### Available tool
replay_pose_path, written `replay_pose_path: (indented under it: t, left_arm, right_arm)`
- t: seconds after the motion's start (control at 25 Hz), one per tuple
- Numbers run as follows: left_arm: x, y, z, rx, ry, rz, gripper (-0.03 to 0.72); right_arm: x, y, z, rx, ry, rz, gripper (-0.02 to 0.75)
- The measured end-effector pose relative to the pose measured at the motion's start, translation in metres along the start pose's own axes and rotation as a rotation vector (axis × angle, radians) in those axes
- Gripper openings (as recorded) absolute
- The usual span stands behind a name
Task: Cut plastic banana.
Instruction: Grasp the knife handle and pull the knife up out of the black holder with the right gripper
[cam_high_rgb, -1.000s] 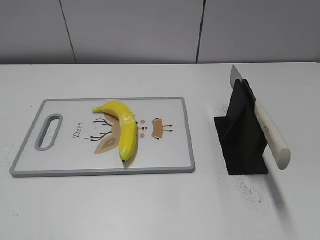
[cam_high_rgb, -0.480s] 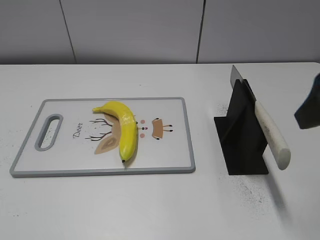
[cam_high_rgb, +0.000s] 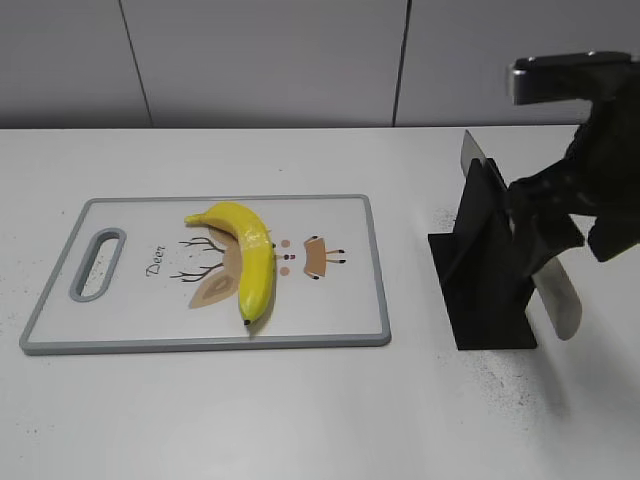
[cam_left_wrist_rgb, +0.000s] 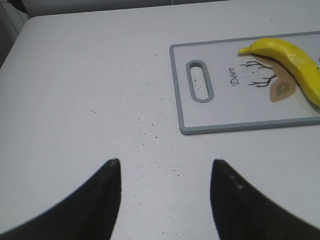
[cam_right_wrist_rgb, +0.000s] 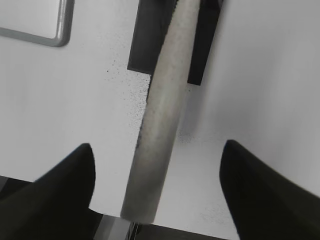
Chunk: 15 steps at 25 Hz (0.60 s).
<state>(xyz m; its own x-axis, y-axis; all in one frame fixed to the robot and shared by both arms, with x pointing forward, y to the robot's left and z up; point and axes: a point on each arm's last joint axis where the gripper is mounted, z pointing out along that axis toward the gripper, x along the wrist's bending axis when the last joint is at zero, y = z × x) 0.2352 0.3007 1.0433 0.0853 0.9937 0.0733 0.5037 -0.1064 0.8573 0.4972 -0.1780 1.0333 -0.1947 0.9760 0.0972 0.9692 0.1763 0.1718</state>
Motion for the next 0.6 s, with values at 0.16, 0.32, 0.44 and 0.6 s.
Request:
replay_pose_path:
  t: [0.16,0.32,0.44,0.6]
  left_arm:
    - [0.0,0.0,0.0,0.0,0.0,0.0,0.543]
    - [0.0,0.0,0.0,0.0,0.0,0.0,0.543]
    - [0.0,0.0,0.0,0.0,0.0,0.0,0.543]
    - [0.0,0.0,0.0,0.0,0.0,0.0,0.543]
  right_arm:
    - [0.0,0.008,0.026,0.062,-0.017,0.057,0.552]
    - [0.0,0.012,0.044,0.093,-0.03,0.133,0.422]
    - [0.0,0.013,0.047,0.098,-0.032,0.17,0.249]
    - [0.001,0.013,0.046,0.102,-0.027,0.189,0.16]
